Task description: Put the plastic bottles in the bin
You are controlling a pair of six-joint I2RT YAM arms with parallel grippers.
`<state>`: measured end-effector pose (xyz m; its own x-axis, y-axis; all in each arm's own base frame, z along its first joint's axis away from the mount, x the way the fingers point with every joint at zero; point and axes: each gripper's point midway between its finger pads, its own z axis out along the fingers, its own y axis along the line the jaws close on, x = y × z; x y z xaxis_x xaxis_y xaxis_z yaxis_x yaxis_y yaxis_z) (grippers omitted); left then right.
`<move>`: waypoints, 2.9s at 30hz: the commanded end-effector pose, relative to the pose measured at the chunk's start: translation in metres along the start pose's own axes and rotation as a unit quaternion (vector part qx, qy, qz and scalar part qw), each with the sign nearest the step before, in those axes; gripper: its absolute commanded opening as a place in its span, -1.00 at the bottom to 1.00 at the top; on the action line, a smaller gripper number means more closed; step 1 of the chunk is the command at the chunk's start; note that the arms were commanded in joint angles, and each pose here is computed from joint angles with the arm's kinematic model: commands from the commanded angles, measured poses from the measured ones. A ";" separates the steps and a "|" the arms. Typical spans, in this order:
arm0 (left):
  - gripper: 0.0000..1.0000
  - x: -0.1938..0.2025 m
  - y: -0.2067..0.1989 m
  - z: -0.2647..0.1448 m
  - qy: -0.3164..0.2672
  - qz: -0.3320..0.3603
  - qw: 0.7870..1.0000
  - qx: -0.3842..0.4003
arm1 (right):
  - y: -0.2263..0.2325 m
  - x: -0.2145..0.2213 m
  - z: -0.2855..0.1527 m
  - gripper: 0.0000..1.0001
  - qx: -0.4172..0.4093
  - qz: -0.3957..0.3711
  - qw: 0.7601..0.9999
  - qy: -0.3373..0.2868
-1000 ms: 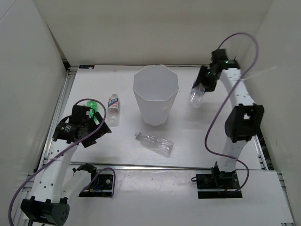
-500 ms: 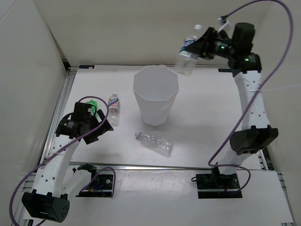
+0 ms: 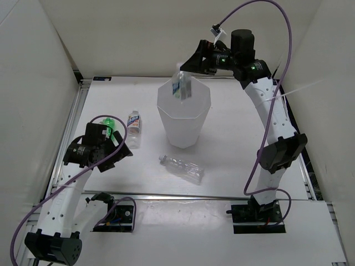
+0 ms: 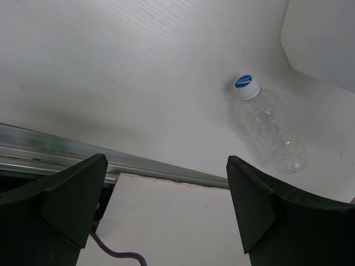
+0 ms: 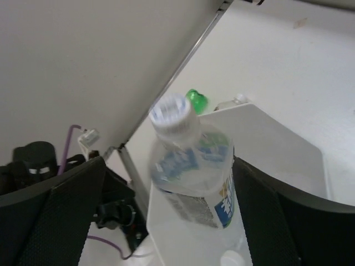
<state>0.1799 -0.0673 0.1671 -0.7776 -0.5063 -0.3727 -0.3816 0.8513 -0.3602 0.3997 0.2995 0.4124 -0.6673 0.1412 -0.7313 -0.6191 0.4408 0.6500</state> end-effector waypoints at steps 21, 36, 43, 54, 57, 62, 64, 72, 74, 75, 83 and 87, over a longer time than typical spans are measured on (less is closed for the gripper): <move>1.00 -0.204 -0.015 0.018 -0.166 -0.072 0.960 -0.213 | -0.060 0.046 -0.148 1.00 0.286 0.029 0.956 -0.063; 1.00 -0.197 0.052 0.117 -0.022 -0.084 0.939 -0.332 | -0.043 0.076 -0.155 1.00 0.247 -0.001 0.968 -0.034; 1.00 -0.189 0.061 0.148 0.014 -0.116 0.945 -0.305 | -0.031 0.059 -0.172 1.00 0.263 -0.004 0.964 -0.033; 0.95 -0.179 0.050 0.186 0.045 -0.124 0.961 -0.242 | -0.016 0.060 -0.182 1.00 0.263 0.002 0.964 -0.032; 0.95 -0.175 0.048 0.194 0.057 -0.126 0.962 -0.233 | -0.013 0.062 -0.184 1.00 0.263 0.002 0.964 -0.032; 0.54 -0.174 0.043 0.197 0.063 -0.135 0.963 -0.223 | -0.009 0.063 -0.188 1.00 0.264 -0.002 0.964 -0.029; 0.34 -0.181 0.044 0.196 0.055 -0.143 0.963 -0.221 | -0.009 0.063 -0.188 1.00 0.264 -0.002 0.964 -0.029; -0.53 -0.208 0.029 0.177 0.019 -0.153 0.966 -0.207 | -0.009 0.066 -0.187 1.00 0.261 0.001 0.965 -0.024; -0.60 -0.208 0.027 0.173 0.017 -0.158 0.965 -0.206 | -0.009 0.066 -0.187 1.00 0.261 0.001 0.965 -0.024; -0.60 -0.208 0.026 0.168 0.015 -0.165 0.964 -0.206 | -0.009 0.066 -0.187 1.00 0.261 0.001 0.965 -0.024; -0.69 -0.324 -0.096 0.046 -0.155 -0.191 0.967 0.060 | -0.014 0.070 -0.181 1.00 0.256 0.018 0.966 -0.015; -0.69 -0.348 -0.177 -0.018 -0.201 -0.157 0.943 0.214 | -0.017 0.074 -0.177 1.00 0.253 0.026 0.967 -0.010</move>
<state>0.5124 0.0112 0.2588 -0.4048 -0.8124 -0.4197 -0.5592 0.5831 -0.5893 0.2888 0.1422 0.3771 -0.6991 0.1888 -0.6896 -0.2702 0.8232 0.4993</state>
